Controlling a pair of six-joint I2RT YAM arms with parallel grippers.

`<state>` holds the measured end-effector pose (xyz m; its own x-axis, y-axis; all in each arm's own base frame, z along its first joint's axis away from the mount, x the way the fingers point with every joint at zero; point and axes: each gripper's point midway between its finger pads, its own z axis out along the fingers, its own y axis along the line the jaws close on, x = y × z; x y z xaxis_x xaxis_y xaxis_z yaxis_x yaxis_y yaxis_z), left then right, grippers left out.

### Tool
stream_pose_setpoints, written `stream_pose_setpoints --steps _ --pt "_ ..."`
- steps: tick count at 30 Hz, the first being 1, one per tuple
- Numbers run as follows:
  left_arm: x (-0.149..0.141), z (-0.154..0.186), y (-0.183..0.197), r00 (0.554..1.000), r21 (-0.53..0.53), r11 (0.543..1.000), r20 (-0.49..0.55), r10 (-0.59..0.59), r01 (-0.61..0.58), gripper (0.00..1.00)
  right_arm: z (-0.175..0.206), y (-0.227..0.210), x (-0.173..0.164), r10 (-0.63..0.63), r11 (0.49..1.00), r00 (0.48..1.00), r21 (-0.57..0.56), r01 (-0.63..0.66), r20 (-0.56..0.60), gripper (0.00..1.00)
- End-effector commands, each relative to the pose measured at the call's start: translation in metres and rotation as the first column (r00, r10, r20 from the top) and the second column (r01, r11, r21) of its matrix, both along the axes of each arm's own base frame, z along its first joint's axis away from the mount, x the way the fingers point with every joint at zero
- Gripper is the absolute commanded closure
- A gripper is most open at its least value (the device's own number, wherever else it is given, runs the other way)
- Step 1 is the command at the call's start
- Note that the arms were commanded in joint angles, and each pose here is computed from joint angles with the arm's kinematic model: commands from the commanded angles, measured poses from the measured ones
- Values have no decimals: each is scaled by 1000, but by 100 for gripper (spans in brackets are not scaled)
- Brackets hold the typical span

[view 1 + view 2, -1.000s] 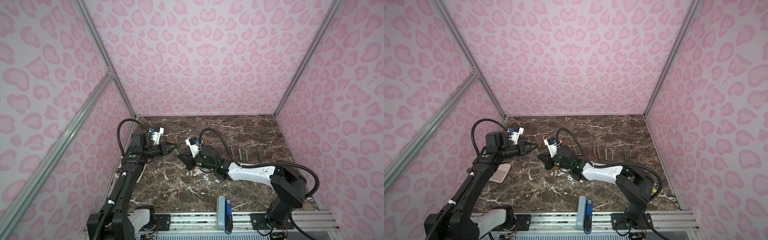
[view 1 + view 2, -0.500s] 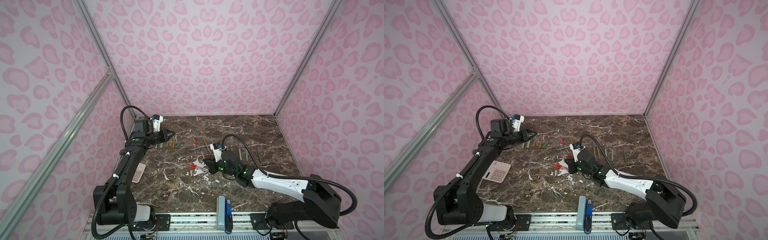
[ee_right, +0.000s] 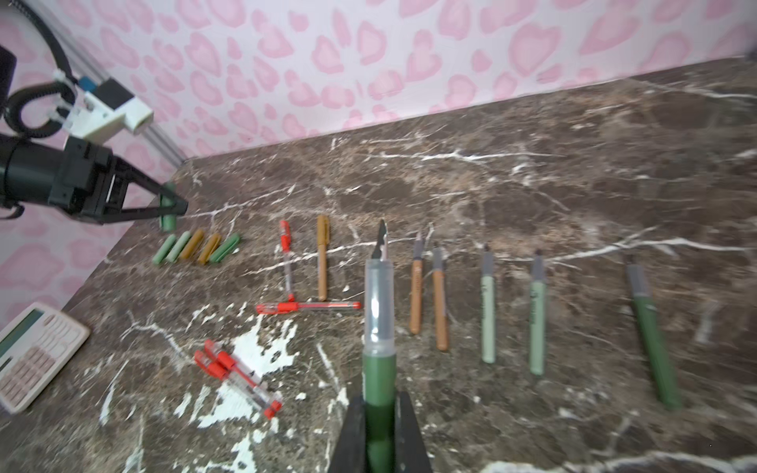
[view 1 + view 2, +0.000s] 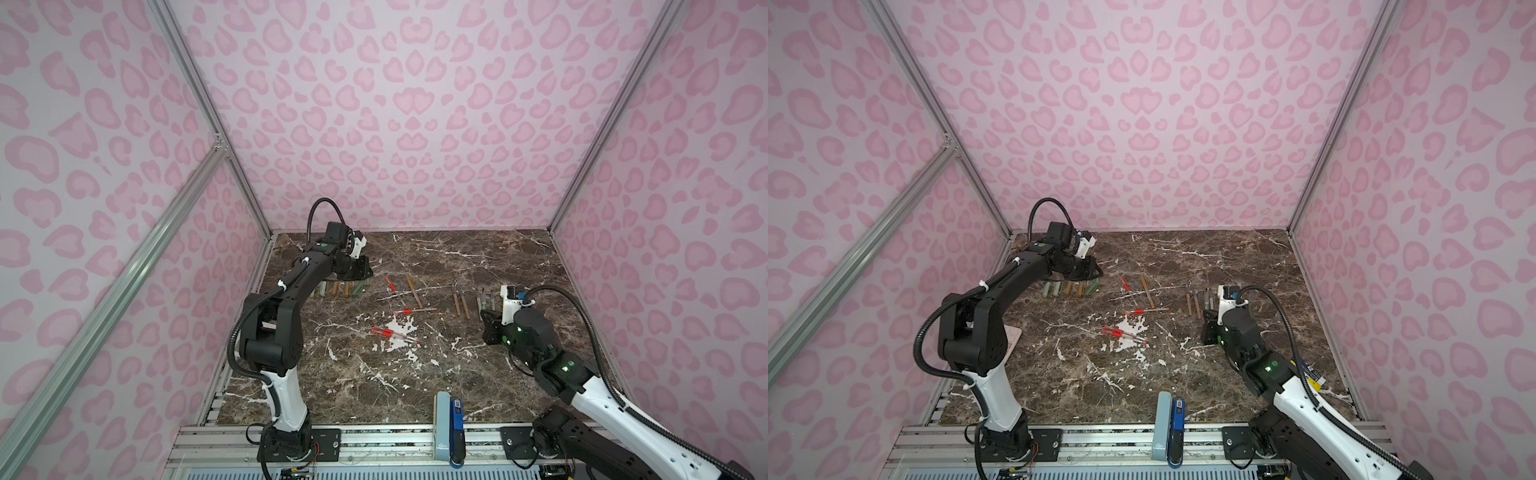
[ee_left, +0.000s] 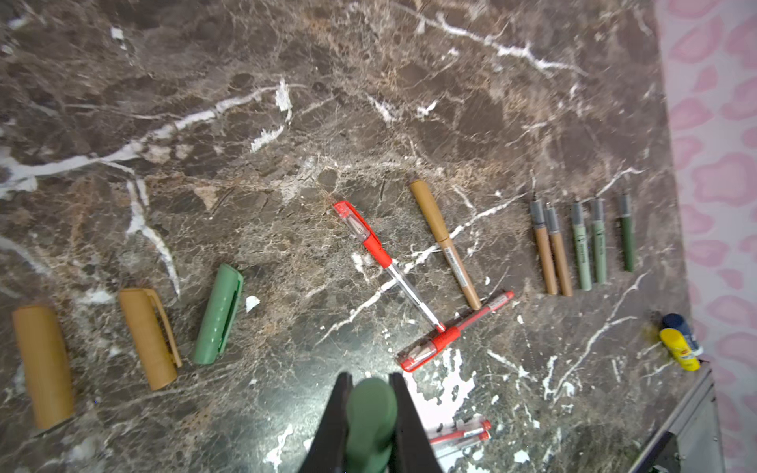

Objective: Remove pen caps from pens
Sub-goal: Place the pen cap at the top-center of the table.

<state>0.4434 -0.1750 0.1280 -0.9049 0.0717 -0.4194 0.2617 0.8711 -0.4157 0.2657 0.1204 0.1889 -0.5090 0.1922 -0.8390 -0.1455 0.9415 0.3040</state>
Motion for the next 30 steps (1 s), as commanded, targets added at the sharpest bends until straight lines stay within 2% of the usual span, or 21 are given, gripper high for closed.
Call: stream_pose_setpoints --steps 1,4,18,25,30 --pt "1 -24 4 998 107 994 -55 -6 12 97 -17 -21 -12 -41 998 998 -49 39 -52 100" --pt "6 -43 6 996 198 980 -88 -11 28 97 -19 -33 -18 -76 996 995 -41 73 -65 100" --pt "18 -98 16 982 311 949 -187 14 46 92 -30 -44 -22 -96 994 991 -57 91 -91 100" --pt "21 -108 19 980 336 941 -199 22 47 80 -33 -45 -17 -91 993 990 -78 83 -105 100" --pt "21 -95 21 985 346 937 -170 24 37 71 -29 -45 -13 -84 994 991 -77 76 -106 100"
